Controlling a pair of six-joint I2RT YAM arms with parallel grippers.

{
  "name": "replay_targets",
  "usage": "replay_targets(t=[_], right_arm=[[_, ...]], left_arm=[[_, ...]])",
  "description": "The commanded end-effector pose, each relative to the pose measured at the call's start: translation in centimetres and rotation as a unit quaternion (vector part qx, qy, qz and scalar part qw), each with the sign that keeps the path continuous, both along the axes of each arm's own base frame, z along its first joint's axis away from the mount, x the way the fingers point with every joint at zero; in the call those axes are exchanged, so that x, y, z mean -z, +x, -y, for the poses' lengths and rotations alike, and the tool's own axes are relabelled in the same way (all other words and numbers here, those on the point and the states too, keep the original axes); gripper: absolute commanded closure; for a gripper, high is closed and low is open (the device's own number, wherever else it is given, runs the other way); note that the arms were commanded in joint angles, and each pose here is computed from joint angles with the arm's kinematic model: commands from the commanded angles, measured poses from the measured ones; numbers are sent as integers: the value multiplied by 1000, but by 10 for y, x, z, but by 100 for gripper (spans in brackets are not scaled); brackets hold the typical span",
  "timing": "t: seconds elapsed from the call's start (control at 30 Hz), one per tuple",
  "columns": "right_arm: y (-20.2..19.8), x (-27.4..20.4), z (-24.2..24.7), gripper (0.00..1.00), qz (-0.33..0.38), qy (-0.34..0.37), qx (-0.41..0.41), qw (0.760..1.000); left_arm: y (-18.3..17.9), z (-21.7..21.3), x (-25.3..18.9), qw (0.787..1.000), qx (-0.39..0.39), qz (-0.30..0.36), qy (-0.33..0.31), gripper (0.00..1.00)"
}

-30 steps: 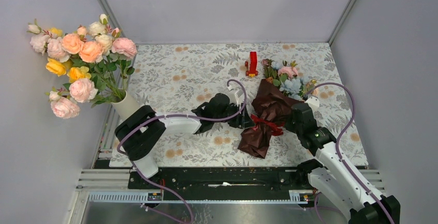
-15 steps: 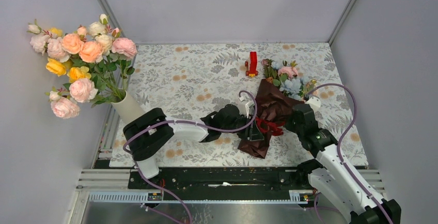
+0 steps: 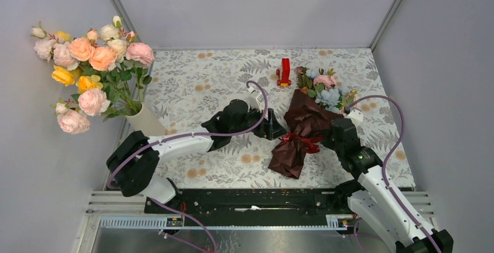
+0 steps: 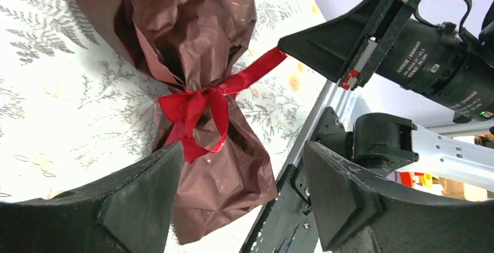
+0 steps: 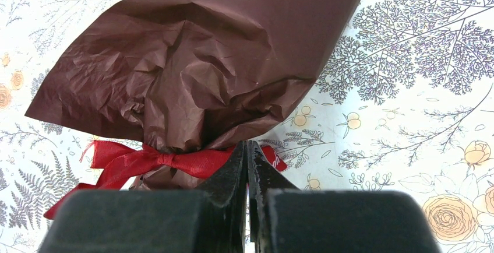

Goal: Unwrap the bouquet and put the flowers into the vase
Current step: Untie the ribbon from the wrapping paper.

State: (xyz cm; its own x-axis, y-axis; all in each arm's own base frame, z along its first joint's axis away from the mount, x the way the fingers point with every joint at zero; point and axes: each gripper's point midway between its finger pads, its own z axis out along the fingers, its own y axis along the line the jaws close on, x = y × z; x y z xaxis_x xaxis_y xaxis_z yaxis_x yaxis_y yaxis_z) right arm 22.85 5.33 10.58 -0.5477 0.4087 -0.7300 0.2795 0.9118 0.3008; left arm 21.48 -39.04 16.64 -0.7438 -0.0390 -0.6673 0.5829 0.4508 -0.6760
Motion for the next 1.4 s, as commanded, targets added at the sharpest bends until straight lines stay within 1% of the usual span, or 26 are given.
replay_targets(t=[0.0, 0.1, 0.2, 0.27, 0.37, 0.43, 0.63, 0.8, 1.0, 1.13, 1.37], right_arm=[[1, 0, 5, 100, 1, -8, 11, 1000], [1, -1, 5, 100, 1, -10, 10, 1000], [1, 0, 6, 100, 1, -11, 11, 1000], [1, 0, 6, 100, 0, -12, 11, 1000], [1, 2, 6, 100, -3, -12, 11, 1000], [1, 2, 6, 100, -3, -12, 11, 1000], [1, 1, 7, 100, -1, -14, 12, 1000], [1, 3, 7, 100, -4, -15, 11, 1000], [2, 1, 7, 100, -3, -16, 11, 1000], [2, 2, 6, 100, -4, -16, 11, 1000], [1, 4, 6, 100, -9, -16, 11, 1000]], left_arm=[[20, -9, -5, 999, -11, 32, 18, 22], [37, -11, 1, 999, -23, 35, 19, 23], [51, -7, 13, 998, -27, 41, 41, 27], [56, -2, 22, 998, -21, 42, 51, 31], [61, 5, 30, 998, -16, 42, 50, 38], [63, 9, 38, 998, -12, 36, 53, 41], [60, 19, 41, 999, 8, 31, 32, 44], [60, 22, 49, 999, 13, 23, 33, 47], [59, 27, 52, 999, 19, 14, 27, 53], [58, 30, 51, 999, 23, 12, 21, 59], [53, 35, 51, 999, 28, 7, 17, 63]])
